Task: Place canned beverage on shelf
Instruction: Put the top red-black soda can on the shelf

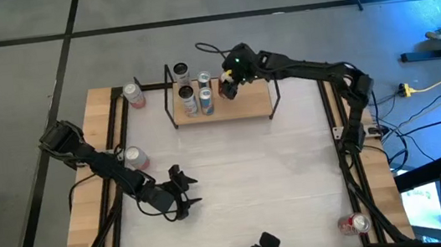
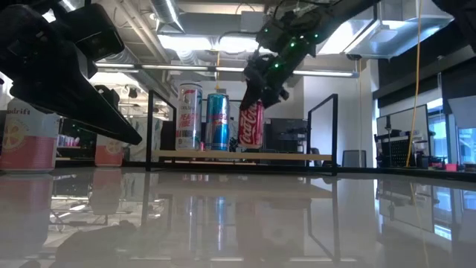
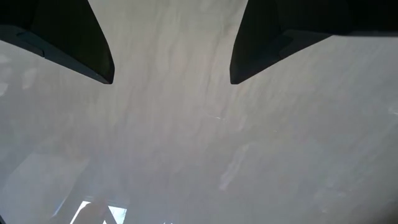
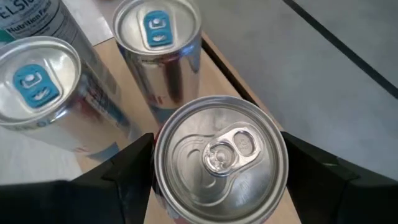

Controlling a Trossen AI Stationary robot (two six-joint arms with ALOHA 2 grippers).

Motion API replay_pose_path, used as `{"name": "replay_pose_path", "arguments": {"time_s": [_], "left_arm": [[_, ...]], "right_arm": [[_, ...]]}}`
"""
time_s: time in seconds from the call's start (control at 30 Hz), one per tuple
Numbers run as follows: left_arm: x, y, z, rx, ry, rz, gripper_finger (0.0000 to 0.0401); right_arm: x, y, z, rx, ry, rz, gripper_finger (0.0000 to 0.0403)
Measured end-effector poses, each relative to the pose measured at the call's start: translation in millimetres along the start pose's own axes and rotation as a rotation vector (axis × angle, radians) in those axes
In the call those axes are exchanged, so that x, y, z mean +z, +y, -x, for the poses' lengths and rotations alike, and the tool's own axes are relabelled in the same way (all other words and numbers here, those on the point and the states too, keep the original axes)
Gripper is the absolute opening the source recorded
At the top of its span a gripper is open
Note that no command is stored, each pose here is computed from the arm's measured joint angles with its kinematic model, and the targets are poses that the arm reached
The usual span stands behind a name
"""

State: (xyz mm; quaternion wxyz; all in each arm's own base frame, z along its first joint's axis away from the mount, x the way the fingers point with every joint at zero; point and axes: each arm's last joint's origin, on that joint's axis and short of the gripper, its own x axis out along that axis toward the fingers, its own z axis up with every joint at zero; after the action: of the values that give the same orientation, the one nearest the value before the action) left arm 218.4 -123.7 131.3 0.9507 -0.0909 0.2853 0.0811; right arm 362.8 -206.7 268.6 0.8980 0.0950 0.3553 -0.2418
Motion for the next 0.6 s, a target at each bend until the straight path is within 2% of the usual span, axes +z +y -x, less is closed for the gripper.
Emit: {"name": "replay_pose_path", "arguments": {"time_s": [0.2,0.43,0.5,0.6], "left_arm": [[0,0,0,0.0,0.0,0.0,0.031],[0,0,0,0.0,0.001,-0.001,0.031],[0,0,0,0.0,0.001,-0.001,0.031],[0,0,0,0.0,0.001,-0.001,0.031]], "right_arm": [[-5,0,-14,0.001,0.02,0.004,0.0284],[-5,1,-14,0.027,0.021,0.017,0.0284],[-5,1,-14,0.027,0.021,0.017,0.0306],[-4,1,-14,0.028,0.014,0.032,0.0369]]}}
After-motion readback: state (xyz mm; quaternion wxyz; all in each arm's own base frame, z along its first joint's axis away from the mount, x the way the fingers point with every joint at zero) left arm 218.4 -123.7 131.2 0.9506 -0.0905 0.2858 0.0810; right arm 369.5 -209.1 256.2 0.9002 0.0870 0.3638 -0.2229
